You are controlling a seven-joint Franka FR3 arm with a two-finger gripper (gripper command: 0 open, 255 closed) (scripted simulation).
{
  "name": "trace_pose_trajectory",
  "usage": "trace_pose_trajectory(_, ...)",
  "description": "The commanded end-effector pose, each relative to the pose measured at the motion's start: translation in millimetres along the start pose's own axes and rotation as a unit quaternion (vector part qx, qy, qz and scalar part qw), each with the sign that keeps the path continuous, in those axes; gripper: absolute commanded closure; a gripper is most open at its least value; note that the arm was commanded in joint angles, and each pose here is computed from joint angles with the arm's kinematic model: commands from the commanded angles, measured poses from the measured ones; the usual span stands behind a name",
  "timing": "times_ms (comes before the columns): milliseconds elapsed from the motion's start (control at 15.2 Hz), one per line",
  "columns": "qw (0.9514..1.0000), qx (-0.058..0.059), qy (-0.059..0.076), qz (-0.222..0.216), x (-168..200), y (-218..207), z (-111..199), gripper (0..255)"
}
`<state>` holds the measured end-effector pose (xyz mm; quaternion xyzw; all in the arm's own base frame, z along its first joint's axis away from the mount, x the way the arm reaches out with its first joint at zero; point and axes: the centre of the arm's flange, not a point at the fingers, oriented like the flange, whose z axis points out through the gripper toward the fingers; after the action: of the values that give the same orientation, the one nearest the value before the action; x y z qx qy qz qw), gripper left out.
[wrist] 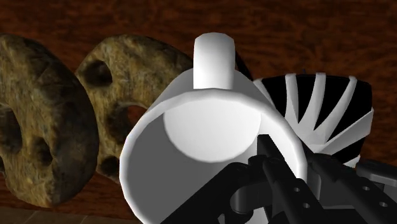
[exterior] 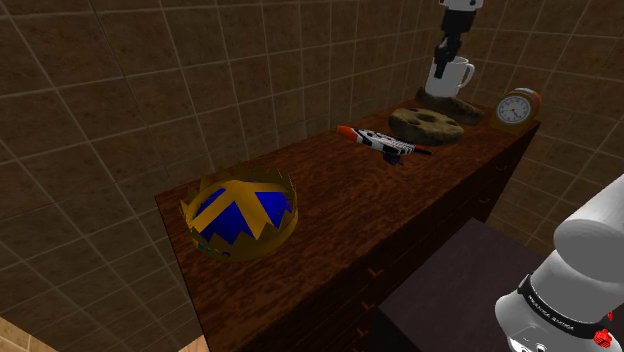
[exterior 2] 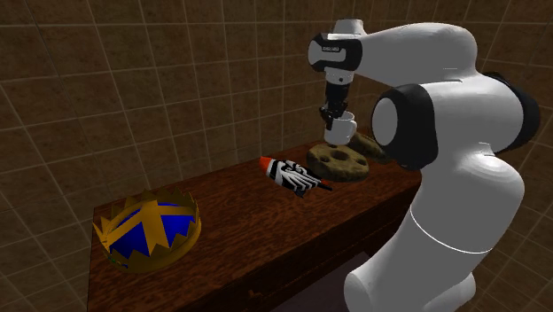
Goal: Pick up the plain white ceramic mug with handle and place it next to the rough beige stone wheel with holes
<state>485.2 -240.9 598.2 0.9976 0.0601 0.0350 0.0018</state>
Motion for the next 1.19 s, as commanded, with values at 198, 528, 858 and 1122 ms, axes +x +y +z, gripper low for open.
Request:
trace_pose_trajectory(198,1.0000,0.000,0.000,-0.001,-36,53,-4,255)
trace_pose_trajectory(528,1.0000,0.000,0.000,-0.001,-76,106,-6,255)
trace_pose_trajectory(858,1.0000,0.000,0.000,-0.001,-115,159,-9,255)
trace_pose_trajectory(1122,1.0000,0.000,0.000,-0.001,-146,202,-11,255)
